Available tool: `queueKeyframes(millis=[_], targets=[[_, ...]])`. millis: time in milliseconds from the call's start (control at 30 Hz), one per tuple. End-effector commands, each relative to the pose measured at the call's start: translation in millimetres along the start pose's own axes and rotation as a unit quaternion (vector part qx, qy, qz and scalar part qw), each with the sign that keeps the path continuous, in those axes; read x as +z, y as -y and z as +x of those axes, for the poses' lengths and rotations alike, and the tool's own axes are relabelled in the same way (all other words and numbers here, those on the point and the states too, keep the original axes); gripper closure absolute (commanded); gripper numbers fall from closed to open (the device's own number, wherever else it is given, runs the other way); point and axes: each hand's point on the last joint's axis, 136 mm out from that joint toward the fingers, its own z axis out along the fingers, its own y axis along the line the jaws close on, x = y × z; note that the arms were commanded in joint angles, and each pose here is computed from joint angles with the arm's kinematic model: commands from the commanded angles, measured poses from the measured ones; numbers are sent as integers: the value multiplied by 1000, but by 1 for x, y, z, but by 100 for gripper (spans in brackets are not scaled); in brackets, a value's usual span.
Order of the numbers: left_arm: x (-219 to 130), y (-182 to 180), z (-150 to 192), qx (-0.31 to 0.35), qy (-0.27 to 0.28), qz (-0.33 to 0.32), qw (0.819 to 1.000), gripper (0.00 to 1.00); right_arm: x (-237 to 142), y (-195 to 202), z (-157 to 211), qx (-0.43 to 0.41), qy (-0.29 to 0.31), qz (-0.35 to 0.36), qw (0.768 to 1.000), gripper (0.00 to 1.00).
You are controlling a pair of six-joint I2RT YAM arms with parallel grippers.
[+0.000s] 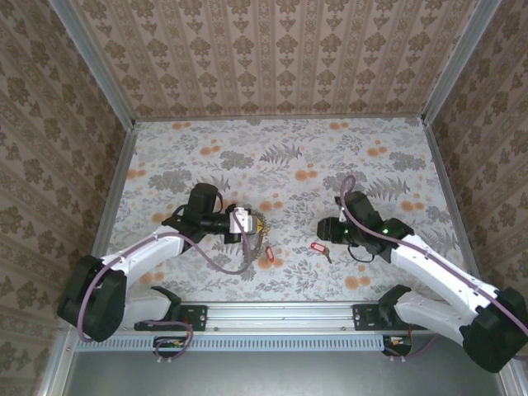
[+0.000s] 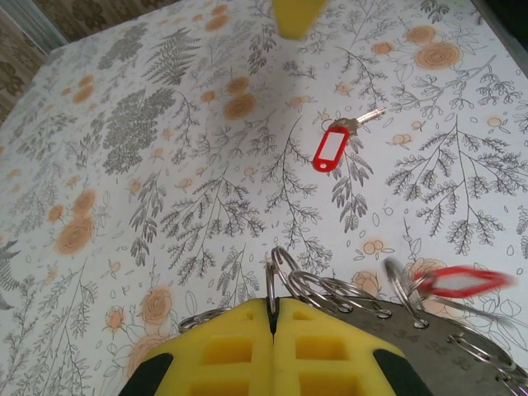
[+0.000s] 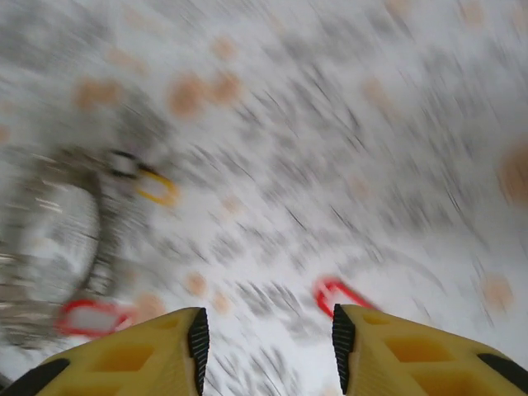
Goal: Put the keys on the keyring
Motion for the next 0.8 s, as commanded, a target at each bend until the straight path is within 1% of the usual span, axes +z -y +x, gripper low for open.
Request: queueKeyframes(millis=[0,33,67,167,300,433,600,633,733,767], targets=[[0,-10,-10,12,-1,4,1000,100,14,33,48,73,-108,69,989,63],[0,-10,-9,11,-1,5,1000,100,20,31,52,78,-120,65,988,66],[1,-10,-9,9,-1,9,1000,100,25,31,54,81,-127,64,987,66],[2,-8,-8,4,-4,18,1000,100,32,29,51,75,-132,63,986,67],[1,-9,-10,10,1,10,1000,100,44,22,52,69,-149,53,985,66],[2,-9,-9,7,1,9,1000,100,54,27,48,61,-145,70,985,66],[4,-8,-9,2,8,11,1000,100,59,24,40,45,-143,71,986,67],[4,-8,-10,1,10,12,1000,100,62,19,33,42,-130,62,989,67],[6,-7,-10,-2,11,16,1000,100,63,14,26,39,-121,54,990,68],[6,-6,-10,-3,11,17,1000,100,67,18,29,41,-131,64,988,67]])
